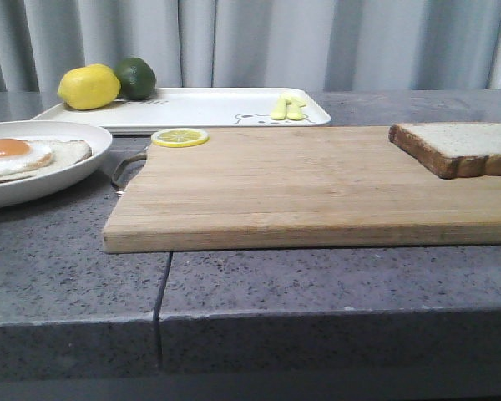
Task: Place bread and move sandwich to tray
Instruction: 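Close the right gripper on the bread and lift it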
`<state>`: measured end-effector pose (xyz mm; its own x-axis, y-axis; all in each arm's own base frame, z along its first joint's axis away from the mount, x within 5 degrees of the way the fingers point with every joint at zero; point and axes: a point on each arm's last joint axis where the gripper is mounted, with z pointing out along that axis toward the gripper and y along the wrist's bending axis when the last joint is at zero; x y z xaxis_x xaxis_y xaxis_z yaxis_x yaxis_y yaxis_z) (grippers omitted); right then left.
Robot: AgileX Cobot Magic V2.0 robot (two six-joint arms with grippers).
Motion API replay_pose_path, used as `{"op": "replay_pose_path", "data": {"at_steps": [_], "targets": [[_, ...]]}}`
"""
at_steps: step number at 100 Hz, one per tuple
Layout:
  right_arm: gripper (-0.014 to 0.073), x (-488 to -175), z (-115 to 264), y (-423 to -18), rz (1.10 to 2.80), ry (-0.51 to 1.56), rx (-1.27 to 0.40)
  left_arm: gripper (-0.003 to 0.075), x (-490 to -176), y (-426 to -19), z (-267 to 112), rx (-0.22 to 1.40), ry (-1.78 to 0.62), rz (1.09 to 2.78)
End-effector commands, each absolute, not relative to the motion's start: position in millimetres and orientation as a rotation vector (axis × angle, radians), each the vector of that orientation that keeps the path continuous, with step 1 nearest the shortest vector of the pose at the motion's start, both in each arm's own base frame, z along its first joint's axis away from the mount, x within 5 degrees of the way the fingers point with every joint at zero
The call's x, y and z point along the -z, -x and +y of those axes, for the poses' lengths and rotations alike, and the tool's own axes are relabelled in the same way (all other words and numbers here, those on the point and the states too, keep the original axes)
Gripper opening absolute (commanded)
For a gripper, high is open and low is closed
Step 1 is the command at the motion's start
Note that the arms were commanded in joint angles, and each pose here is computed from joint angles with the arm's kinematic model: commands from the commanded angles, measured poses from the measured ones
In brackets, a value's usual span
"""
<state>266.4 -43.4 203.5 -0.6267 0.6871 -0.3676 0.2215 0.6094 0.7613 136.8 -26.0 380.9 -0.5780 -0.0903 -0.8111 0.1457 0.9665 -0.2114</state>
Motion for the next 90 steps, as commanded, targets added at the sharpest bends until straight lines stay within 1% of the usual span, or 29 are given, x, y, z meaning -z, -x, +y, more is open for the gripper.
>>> {"op": "replay_pose_path", "data": {"at_steps": [1,6,8,13,20,24,30,43,52,65,78,90], "targets": [[0.0293,-214,-44,-269,2.138,-0.671,-0.922,0.0366,-397,-138,-26,0.327,-0.026,2.067],[0.0200,-214,-44,-269,2.139,-0.670,-0.922,0.0366,-397,-138,-26,0.327,-0.026,2.067],[0.0176,-214,-44,-269,2.139,-0.670,-0.922,0.0366,-397,-138,-26,0.327,-0.026,2.067],[0.0076,-214,-44,-269,2.139,-0.670,-0.922,0.0366,-397,-138,-26,0.327,-0.026,2.067],[-0.0034,-214,-44,-268,2.138,-0.666,-0.930,0.0366,-397,-138,-26,0.327,-0.026,2.067],[-0.0075,-215,-43,-268,2.135,-0.660,-0.939,0.0366,-397,-138,-26,0.327,-0.026,2.067],[-0.0055,-219,-42,-267,2.127,-0.645,-0.946,0.0366,-397,-138,-26,0.327,-0.026,2.067],[-0.0057,-238,-38,-267,2.078,-0.569,-0.990,0.0366,-397,-138,-26,0.327,-0.026,2.067],[-0.0057,-263,-33,-264,1.997,-0.519,-1.046,0.0366,-397,-138,-26,0.327,-0.026,2.067],[-0.0057,-298,-24,-260,1.874,-0.501,-1.087,0.0366,-397,-138,-26,0.327,-0.026,2.067],[-0.0057,-331,0,-253,1.790,-0.437,-1.136,0.0366,-397,-138,-26,0.327,-0.026,2.067],[-0.0057,-345,26,-249,1.740,-0.436,-1.198,0.0366,-397,-138,-26,0.327,-0.026,2.067]]}}
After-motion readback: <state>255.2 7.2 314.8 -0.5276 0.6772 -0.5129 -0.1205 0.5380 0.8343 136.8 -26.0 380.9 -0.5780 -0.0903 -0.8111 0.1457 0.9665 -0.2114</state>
